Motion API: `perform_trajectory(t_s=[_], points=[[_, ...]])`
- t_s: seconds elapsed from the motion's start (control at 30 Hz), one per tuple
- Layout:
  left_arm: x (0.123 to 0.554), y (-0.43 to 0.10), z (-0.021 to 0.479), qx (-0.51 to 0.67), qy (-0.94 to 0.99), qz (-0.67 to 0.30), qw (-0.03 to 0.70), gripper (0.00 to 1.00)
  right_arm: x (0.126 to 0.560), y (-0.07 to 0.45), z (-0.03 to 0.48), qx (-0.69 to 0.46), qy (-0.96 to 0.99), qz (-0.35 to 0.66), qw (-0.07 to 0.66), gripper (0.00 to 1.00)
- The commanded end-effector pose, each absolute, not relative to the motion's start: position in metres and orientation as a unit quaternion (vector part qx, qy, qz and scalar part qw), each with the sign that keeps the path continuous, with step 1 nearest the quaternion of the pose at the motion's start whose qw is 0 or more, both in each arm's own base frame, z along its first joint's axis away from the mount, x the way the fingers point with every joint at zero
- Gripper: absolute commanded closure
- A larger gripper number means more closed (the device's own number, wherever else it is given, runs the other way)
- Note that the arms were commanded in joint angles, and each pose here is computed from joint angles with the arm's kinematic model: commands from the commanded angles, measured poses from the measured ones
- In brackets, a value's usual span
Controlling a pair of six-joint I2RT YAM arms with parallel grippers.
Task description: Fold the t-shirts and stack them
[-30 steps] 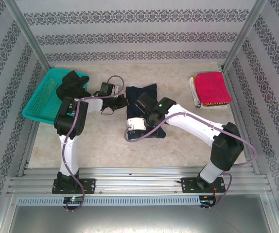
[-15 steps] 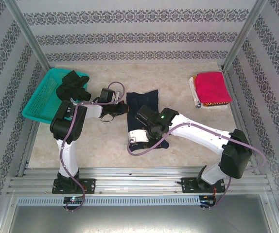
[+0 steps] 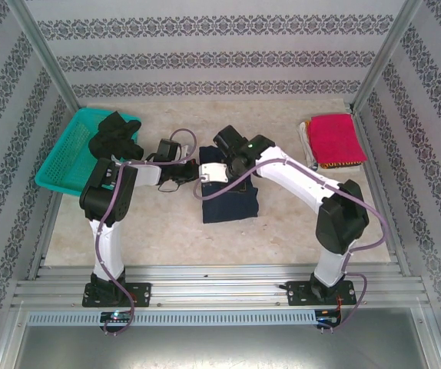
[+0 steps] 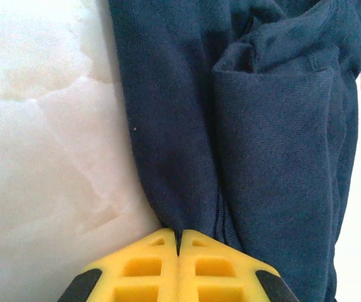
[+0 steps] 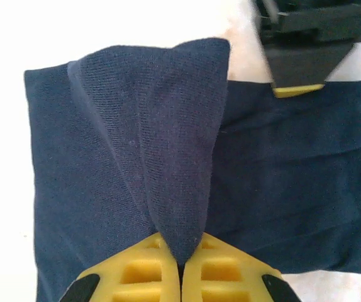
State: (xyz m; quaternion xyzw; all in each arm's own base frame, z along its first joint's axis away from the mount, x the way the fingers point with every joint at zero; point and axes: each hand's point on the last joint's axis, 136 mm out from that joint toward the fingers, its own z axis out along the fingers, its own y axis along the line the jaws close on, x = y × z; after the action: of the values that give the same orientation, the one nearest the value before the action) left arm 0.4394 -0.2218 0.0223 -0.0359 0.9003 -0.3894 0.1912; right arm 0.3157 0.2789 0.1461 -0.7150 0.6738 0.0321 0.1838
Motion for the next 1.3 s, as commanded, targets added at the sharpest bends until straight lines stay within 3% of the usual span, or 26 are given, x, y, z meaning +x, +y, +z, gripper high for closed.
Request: perform_trajectory(t_s=[0.0, 0.73, 1.27], points=[[0.376, -0.224, -0.051, -0.055, 0.927, -0.368, 0.046, 1.0, 0.35, 0.283, 0.159, -0.717, 0.661, -0.001, 0.221, 1.0], [0.383, -0.21, -0.063, -0.056, 0.932, -0.359, 0.019, 1.0, 0.452, 0.298, 0.172, -0.685, 0.664, -0.075, 0.291, 1.0], [0.386, -0.211, -0.061, -0.057, 0.93, -0.362, 0.02, 1.0, 0.495, 0.302, 0.149, -0.679, 0.67, -0.094, 0.284, 1.0]])
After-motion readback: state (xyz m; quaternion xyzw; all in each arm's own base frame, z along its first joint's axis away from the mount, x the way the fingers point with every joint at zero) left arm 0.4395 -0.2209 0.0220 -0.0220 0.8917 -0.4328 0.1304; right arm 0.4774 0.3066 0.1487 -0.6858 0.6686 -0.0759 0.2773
